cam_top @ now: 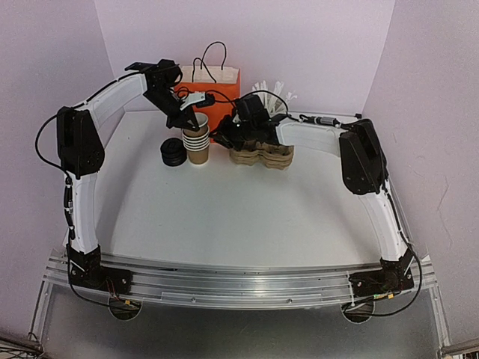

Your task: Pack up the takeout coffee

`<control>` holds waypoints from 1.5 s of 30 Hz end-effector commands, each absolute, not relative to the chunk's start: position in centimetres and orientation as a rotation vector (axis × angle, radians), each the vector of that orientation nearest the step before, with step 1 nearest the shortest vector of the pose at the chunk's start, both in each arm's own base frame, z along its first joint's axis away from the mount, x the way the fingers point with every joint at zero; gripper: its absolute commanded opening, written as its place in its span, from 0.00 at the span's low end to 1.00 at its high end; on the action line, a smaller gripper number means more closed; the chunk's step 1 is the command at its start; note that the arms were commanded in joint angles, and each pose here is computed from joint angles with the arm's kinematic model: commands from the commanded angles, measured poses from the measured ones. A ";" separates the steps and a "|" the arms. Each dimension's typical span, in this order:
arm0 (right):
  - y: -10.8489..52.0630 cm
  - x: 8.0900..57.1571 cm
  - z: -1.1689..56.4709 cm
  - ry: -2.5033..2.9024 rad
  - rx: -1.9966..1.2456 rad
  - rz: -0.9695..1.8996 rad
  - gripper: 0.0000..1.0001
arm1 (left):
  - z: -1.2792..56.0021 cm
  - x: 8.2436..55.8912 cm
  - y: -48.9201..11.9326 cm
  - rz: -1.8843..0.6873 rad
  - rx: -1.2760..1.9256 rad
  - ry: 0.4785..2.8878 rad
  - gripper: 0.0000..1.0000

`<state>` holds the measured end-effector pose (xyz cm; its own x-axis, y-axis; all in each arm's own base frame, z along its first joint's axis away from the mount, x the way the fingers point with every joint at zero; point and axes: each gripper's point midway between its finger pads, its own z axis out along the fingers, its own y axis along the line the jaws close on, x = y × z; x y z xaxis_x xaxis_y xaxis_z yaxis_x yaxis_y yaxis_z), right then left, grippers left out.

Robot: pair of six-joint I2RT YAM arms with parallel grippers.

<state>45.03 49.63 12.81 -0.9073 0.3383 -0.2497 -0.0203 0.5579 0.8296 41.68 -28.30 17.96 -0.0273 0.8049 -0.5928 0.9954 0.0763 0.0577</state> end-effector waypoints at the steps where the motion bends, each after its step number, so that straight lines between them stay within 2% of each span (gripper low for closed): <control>1: 49.1 44.4 13.3 2.429 0.247 1.244 0.20 | 23.6 40.9 -28.7 -0.465 1.789 1.713 0.00; 11: 49.3 44.6 14.9 2.397 0.211 1.255 0.21 | 25.5 39.9 -27.7 -0.386 1.841 1.663 0.00; 18: 48.9 44.5 15.1 2.394 0.195 1.232 0.22 | 28.8 39.6 -27.3 -0.301 1.839 1.556 0.00; 25: 48.2 44.3 16.0 2.379 0.164 1.196 0.23 | 32.6 37.6 -27.3 -0.311 1.829 1.436 0.00; 30: 46.6 44.0 17.3 2.354 0.141 1.123 0.24 | 36.0 33.8 -27.6 -0.421 1.800 1.371 0.00; 35: 44.5 43.6 17.4 2.357 0.144 1.047 0.25 | 34.1 30.4 -27.5 -0.477 1.892 1.402 0.00; 41: 41.9 43.0 19.2 2.322 0.134 0.958 0.28 | 26.8 24.7 -28.2 -0.454 2.121 1.350 0.00; 45: 39.4 42.4 21.2 2.278 0.144 0.888 0.28 | 23.2 23.6 -28.7 -0.437 2.164 1.303 0.00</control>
